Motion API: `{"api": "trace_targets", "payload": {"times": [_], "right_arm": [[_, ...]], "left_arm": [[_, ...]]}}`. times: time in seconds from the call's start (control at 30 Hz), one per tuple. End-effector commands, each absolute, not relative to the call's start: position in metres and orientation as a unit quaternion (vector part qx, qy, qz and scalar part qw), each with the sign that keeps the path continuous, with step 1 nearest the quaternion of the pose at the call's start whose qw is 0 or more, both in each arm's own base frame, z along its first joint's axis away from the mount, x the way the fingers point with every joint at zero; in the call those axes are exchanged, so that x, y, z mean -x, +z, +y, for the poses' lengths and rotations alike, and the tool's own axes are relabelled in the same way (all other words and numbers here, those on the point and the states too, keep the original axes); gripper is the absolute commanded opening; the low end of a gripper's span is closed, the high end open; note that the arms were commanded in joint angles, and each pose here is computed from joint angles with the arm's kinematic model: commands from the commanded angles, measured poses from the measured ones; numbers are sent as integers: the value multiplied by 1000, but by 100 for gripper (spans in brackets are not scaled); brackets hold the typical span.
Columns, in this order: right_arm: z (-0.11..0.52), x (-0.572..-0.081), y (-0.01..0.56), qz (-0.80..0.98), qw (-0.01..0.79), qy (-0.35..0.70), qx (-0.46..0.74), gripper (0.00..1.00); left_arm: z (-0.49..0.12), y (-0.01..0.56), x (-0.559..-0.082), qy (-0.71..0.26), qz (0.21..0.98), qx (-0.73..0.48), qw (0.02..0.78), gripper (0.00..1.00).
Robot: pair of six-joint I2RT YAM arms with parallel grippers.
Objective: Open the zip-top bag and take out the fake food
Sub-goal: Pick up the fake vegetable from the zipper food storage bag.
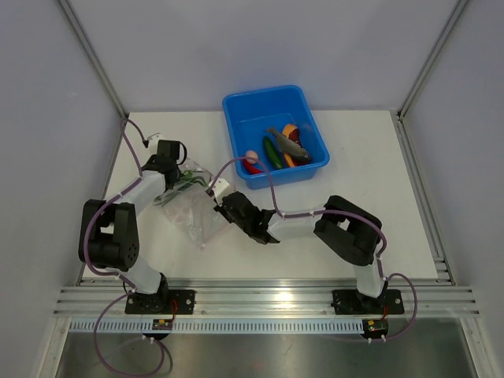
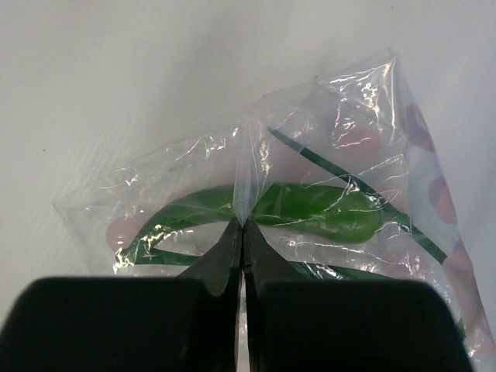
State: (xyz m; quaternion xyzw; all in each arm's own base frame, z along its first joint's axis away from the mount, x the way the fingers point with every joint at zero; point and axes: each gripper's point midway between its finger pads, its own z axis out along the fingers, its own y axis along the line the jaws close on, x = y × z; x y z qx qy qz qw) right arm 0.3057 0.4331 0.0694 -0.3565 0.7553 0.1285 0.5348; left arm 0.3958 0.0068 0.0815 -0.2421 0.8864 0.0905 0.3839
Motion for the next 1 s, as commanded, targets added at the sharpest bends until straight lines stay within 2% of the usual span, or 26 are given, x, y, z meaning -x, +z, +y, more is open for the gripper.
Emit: {"api": "trace_targets", "payload": {"times": [0.0, 0.5, 0.97], "right_arm": [[435, -309, 116, 724, 589, 119, 338, 0], [409, -302, 160, 711, 621, 129, 303, 0], [364, -324, 183, 717, 659, 67, 215, 0]], "left_arm": [[19, 97, -396, 107, 866, 267, 409, 0], [41, 86, -381, 96, 852, 319, 404, 0], [46, 89, -372, 96, 844, 345, 399, 0]]}}
